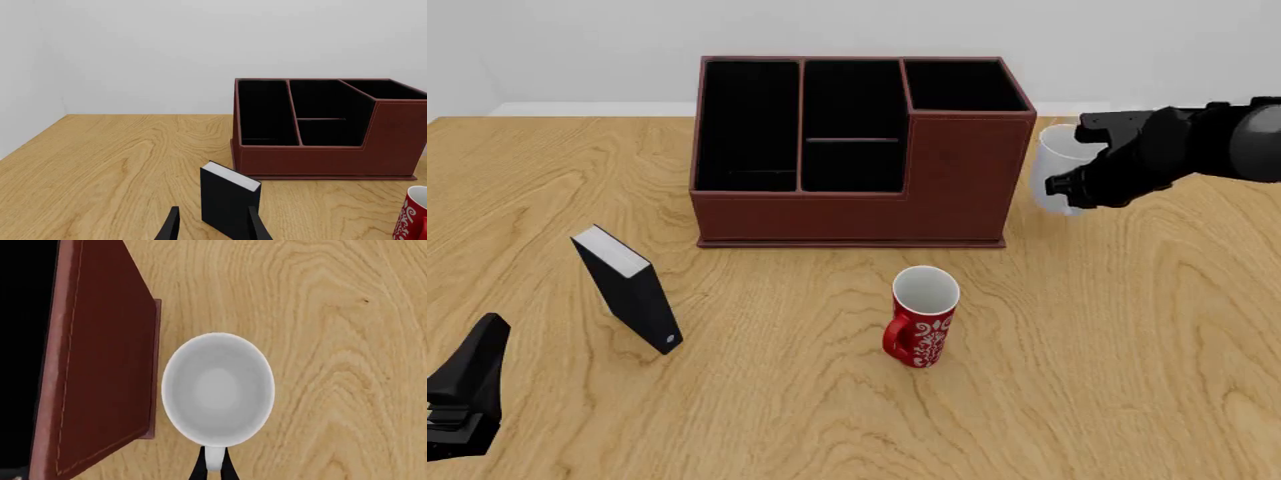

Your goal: Pick up the white mug and place it to the right of the caddy.

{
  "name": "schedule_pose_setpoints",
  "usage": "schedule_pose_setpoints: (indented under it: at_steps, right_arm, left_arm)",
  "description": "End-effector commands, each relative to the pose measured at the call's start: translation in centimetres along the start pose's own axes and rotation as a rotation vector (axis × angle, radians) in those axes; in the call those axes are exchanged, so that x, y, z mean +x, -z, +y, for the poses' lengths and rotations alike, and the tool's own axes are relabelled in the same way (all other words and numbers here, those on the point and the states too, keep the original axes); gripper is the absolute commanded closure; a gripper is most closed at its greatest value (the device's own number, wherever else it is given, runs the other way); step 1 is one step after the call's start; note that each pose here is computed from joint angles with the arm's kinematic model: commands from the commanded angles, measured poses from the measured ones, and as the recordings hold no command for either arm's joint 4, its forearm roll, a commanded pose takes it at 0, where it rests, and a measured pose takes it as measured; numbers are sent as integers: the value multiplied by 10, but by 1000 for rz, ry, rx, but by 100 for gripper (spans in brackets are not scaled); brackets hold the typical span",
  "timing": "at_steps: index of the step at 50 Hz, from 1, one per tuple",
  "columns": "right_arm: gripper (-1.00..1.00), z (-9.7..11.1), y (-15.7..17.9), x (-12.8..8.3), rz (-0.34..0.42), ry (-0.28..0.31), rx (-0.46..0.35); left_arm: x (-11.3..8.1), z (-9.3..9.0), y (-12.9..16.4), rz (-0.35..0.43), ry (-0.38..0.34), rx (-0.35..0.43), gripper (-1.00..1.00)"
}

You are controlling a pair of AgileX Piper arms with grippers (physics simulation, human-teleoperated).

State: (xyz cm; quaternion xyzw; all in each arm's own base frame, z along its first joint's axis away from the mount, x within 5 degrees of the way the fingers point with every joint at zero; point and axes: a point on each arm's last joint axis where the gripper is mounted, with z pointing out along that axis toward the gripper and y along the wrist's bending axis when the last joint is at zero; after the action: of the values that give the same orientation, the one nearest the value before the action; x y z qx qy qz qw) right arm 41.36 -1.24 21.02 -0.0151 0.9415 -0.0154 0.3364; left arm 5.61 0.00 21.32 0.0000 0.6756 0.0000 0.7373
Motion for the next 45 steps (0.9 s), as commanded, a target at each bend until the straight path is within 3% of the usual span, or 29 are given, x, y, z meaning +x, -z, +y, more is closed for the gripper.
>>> schedule_pose_setpoints:
  at_steps: [1, 45]
  right_arm:
    - [100, 5, -5, 1, 0, 1, -7]
    - [100, 16, -31, 20, 31, -6, -23]
  left_arm:
    - [0, 0, 0, 0, 0, 0, -100]
    - [0, 0, 0, 0, 0, 0, -100]
